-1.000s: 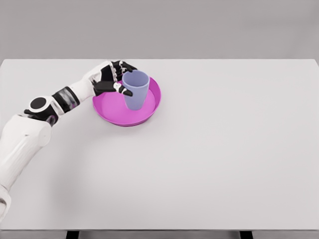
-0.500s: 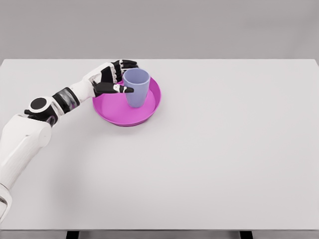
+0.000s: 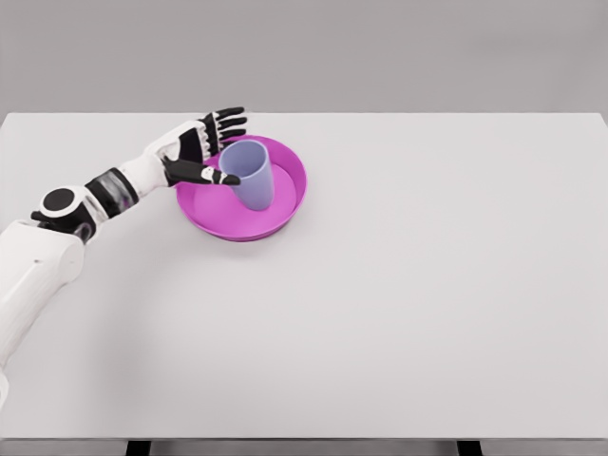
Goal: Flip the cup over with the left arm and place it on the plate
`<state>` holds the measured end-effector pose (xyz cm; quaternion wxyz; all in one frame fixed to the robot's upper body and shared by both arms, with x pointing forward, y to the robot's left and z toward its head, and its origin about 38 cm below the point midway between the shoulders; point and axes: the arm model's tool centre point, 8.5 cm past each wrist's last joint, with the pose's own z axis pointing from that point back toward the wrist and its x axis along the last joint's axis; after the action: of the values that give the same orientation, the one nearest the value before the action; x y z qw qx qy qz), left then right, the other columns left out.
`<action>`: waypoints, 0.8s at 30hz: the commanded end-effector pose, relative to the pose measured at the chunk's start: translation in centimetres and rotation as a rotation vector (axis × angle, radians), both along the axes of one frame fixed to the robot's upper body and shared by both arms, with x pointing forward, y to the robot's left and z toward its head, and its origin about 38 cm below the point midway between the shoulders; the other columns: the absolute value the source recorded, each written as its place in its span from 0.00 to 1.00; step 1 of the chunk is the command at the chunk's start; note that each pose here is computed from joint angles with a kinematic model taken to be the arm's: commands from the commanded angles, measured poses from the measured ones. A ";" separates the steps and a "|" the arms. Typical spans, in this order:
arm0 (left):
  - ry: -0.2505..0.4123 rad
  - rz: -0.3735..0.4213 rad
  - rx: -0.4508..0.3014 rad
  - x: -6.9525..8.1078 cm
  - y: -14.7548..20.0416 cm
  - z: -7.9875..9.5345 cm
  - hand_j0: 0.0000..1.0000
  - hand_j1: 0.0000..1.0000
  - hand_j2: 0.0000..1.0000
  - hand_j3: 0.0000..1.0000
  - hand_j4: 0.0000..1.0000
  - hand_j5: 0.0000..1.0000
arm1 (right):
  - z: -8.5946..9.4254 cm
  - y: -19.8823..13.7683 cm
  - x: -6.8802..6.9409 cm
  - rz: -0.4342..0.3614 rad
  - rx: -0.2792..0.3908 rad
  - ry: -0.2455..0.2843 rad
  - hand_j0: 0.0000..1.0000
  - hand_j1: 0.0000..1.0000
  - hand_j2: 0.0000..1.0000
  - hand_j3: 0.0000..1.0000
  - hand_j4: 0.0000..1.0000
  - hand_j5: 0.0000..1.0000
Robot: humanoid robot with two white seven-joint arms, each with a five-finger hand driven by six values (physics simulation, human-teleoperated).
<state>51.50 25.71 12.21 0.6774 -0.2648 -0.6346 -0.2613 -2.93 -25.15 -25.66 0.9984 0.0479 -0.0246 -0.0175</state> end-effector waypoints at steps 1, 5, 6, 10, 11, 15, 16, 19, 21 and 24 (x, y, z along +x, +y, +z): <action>-0.012 0.004 0.003 -0.1 0.7 0.5 1.00 1.00 1.00 1.00 1.00 1.00 | 0.0 0.0 0.0 0.000 0.000 0.001 1.00 1.00 1.00 1.00 1.00 1.00; -0.020 -0.013 -0.012 -0.3 0.1 0.8 1.00 1.00 1.00 1.00 1.00 1.00 | 0.0 0.0 0.0 0.000 0.000 0.001 1.00 1.00 1.00 1.00 1.00 1.00; -0.038 -0.036 -0.023 -0.4 -0.7 1.5 1.00 1.00 1.00 1.00 1.00 1.00 | 0.0 0.0 0.0 0.000 0.000 0.001 1.00 1.00 1.00 1.00 1.00 1.00; -0.079 -0.063 -0.065 -1.0 -0.3 3.8 1.00 1.00 1.00 1.00 1.00 1.00 | 0.0 0.0 0.0 0.000 0.000 0.001 1.00 1.00 1.00 1.00 1.00 1.00; -0.087 -0.057 -0.076 -1.3 0.8 4.6 1.00 1.00 1.00 1.00 1.00 1.00 | 0.0 0.0 0.0 0.000 0.000 0.002 1.00 1.00 1.00 1.00 1.00 1.00; -0.153 -0.063 -0.071 -3.9 6.0 9.3 1.00 1.00 1.00 1.00 1.00 1.00 | 0.0 0.0 0.0 0.000 0.000 -0.001 1.00 1.00 1.00 1.00 1.00 1.00; -0.180 -0.046 -0.051 -4.6 7.8 10.7 1.00 1.00 1.00 1.00 1.00 1.00 | 0.0 0.0 0.0 0.000 0.000 0.001 1.00 1.00 1.00 1.00 1.00 1.00; -0.162 0.005 0.021 -8.4 12.6 10.3 1.00 1.00 1.00 1.00 1.00 1.00 | 0.0 0.0 0.0 0.000 0.000 0.001 1.00 1.00 1.00 1.00 1.00 1.00; -0.192 0.007 0.037 -9.8 13.5 9.8 1.00 1.00 1.00 1.00 1.00 1.00 | 0.0 0.0 0.0 0.000 0.000 -0.001 1.00 1.00 1.00 1.00 1.00 1.00; -0.201 0.005 0.036 -9.9 13.4 9.7 1.00 1.00 1.00 1.00 1.00 1.00 | 0.0 0.0 0.0 0.000 0.000 0.001 1.00 1.00 1.00 1.00 1.00 1.00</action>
<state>41.83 38.62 20.61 0.6275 -0.2312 -0.6849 -0.2894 -2.94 -25.15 -25.66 0.9984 0.0479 -0.0243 -0.0175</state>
